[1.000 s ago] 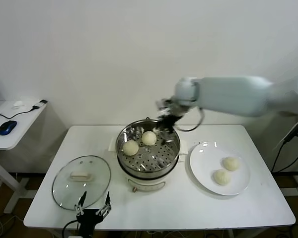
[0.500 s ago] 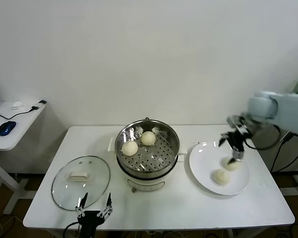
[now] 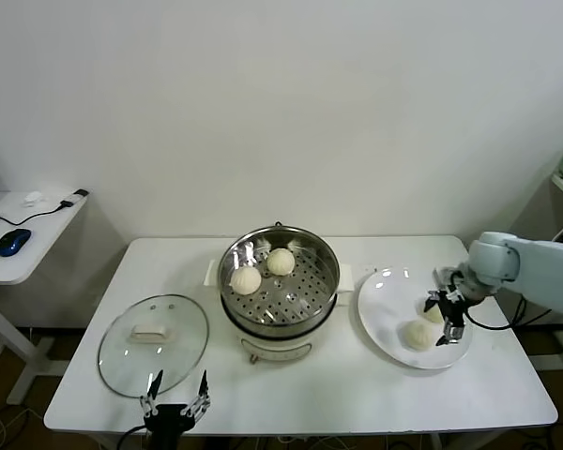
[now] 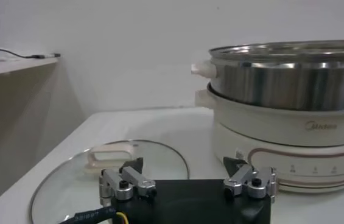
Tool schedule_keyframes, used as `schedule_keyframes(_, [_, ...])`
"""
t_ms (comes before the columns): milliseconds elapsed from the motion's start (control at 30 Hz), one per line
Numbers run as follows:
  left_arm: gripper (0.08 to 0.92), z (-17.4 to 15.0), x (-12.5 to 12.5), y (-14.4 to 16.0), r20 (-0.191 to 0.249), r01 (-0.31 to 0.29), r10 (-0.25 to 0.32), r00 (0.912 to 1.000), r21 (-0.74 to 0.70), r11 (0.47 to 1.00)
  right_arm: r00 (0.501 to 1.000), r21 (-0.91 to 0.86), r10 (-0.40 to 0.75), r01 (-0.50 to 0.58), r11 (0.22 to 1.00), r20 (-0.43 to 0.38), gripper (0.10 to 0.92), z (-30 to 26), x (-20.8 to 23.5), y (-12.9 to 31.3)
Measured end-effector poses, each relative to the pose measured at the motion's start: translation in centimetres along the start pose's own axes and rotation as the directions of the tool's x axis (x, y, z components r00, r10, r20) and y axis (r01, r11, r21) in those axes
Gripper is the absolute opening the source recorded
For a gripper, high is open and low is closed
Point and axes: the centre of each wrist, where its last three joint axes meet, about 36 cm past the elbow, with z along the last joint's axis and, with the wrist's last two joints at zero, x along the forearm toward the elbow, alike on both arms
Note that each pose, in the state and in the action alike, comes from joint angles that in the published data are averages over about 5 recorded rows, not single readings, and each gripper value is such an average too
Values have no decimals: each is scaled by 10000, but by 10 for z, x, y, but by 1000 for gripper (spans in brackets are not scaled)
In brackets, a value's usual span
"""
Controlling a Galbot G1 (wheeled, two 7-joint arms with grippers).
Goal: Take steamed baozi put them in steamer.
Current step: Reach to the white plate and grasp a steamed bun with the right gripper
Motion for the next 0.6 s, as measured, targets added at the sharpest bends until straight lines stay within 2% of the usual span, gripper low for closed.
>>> schedule_keyframes(233, [823,0,1,0,-4,11,-11,10000,7,10000,10000,-137,51,-52,9999,-49,814,-6,-20,-1])
schedule_keyframes(467, [823,0,1,-1,9,19,-19,10000,47,10000,9999,-184,108,-109,9998,-76,693,-8,-27,-2])
schedule_keyframes(600, [823,-1,1,-2,31,17,-17,10000,58,10000,10000,-114,65,-65,9999,20,672,-10,-23,-4])
